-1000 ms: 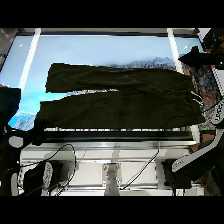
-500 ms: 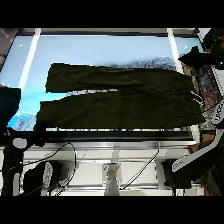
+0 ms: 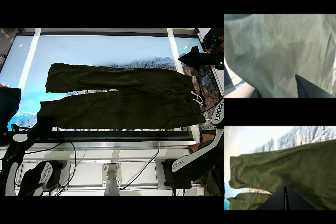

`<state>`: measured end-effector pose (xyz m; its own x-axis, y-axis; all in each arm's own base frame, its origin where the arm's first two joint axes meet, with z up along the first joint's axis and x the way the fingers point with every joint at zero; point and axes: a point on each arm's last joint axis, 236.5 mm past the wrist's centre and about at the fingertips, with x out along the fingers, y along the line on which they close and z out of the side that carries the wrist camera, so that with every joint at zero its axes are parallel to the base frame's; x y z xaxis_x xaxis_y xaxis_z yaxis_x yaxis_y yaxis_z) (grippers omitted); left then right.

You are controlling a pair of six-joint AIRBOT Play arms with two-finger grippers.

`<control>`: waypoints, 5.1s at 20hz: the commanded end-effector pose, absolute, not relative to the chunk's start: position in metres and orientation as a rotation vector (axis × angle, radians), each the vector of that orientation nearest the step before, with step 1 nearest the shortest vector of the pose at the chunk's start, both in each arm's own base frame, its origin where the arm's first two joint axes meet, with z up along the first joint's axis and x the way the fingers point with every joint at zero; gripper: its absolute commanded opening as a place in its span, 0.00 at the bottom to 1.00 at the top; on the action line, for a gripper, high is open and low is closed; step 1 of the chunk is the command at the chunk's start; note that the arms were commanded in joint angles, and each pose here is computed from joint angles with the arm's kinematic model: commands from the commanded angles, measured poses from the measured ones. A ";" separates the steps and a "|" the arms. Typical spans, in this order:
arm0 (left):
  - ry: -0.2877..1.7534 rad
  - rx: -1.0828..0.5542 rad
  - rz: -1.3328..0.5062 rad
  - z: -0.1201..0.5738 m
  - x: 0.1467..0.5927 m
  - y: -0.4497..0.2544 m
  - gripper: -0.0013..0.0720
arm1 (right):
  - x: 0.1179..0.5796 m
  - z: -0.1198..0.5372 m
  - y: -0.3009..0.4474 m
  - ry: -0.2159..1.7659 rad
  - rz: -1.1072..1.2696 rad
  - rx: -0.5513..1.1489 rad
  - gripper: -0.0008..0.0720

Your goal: Fold the clothes and pants, and hang the long-sleeved shirts on hangers.

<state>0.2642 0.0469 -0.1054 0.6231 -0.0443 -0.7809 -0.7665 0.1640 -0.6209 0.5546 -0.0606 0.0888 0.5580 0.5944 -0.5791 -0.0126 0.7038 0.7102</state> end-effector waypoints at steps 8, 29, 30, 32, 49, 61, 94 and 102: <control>0.694 -1.206 0.530 -0.079 0.293 0.067 0.06 | 0.555 0.089 -0.060 0.920 0.399 0.720 0.05; 0.669 -0.949 0.290 -0.046 0.332 0.014 0.02 | 0.374 0.042 -0.198 1.193 0.003 0.955 0.05; 0.669 -0.949 0.290 -0.046 0.332 0.014 0.02 | 0.360 0.035 -0.198 1.185 -0.019 0.979 0.05; 0.669 -0.949 0.290 -0.046 0.332 0.014 0.02 | 0.329 0.017 -0.195 1.161 -0.076 1.040 0.05; 0.670 -0.949 0.289 -0.046 0.332 0.014 0.03 | 0.226 -0.099 -0.166 0.917 -0.534 1.506 0.59; 0.671 -0.943 0.287 -0.046 0.332 0.014 0.03 | 0.246 -0.077 -0.168 0.928 -0.427 1.396 0.86; 0.621 -0.710 0.166 -0.012 0.349 0.014 0.03 | 0.289 -0.064 -0.128 1.060 -0.216 1.314 0.05; 0.458 -0.654 0.043 0.080 0.346 0.007 0.02 | 0.275 0.007 -0.119 1.034 -0.179 1.126 0.05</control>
<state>0.3544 0.0128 0.0591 0.8880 -0.0742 -0.4538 -0.2285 0.7852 -0.5756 0.2884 -0.1309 -0.0099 0.5801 0.3497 -0.7357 0.6043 0.4209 0.6766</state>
